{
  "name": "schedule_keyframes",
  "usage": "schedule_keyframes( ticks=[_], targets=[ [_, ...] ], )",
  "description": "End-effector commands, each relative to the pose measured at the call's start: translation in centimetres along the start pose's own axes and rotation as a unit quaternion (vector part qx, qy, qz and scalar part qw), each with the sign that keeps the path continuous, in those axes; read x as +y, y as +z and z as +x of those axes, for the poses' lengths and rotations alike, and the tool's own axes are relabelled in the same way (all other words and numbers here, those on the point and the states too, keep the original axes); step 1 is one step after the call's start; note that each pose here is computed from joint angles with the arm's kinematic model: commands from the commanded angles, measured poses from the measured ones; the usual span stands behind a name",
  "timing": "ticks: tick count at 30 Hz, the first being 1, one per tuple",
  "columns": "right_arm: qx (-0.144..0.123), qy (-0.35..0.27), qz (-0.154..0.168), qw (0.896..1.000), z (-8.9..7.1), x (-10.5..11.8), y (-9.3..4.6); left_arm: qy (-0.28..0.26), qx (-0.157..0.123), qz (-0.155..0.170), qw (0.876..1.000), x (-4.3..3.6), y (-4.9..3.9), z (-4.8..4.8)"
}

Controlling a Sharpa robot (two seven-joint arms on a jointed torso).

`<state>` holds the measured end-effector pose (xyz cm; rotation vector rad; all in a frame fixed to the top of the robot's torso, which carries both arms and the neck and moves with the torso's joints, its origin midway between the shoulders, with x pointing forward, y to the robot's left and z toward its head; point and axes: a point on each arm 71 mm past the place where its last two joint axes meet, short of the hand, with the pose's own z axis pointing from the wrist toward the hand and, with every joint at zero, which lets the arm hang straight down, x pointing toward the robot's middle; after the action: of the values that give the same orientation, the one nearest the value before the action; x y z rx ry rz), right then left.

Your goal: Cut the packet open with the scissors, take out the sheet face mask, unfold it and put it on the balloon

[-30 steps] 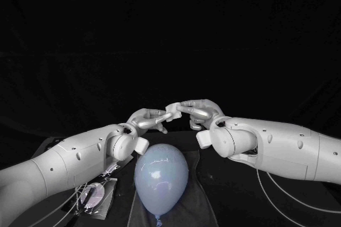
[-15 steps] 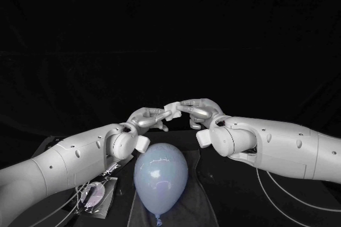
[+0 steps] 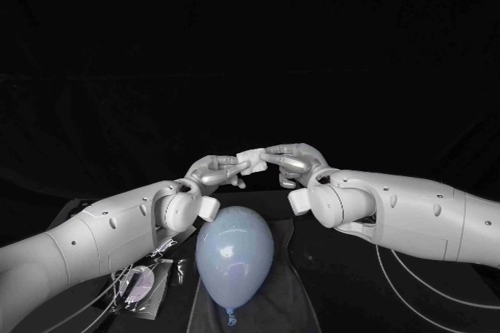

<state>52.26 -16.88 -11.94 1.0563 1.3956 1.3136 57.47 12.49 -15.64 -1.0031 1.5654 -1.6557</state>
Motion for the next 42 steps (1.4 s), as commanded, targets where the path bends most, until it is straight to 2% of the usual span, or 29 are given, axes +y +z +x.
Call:
schedule_keyframes(
  ticks=[1, 13, 28, 35, 42],
  targets=[
    [0.011, -0.001, -0.003, 1.0, 0.2, 0.1, 0.0, -0.009, -0.005, 0.017, 1.0, -0.36, 0.01, 0.03],
    [0.022, -0.021, -0.007, 1.0, -0.3, -0.1, 0.1, -0.006, -0.009, 0.014, 1.0, -0.48, -0.12, -0.11],
    [0.015, -0.08, -0.05, 0.995, -3.4, -0.1, -0.1, 0.008, -0.012, 0.012, 1.0, -0.65, -0.41, -0.26],
    [0.011, -0.128, -0.058, 0.99, -4.6, -0.7, -0.2, 0.005, 0.004, 0.011, 1.0, -0.7, -0.64, -0.08],
    [0.019, -0.17, -0.059, 0.983, -5.0, -1.6, -0.4, -0.007, 0.038, 0.014, 0.999, -0.98, -1.13, 0.33]
  ],
)
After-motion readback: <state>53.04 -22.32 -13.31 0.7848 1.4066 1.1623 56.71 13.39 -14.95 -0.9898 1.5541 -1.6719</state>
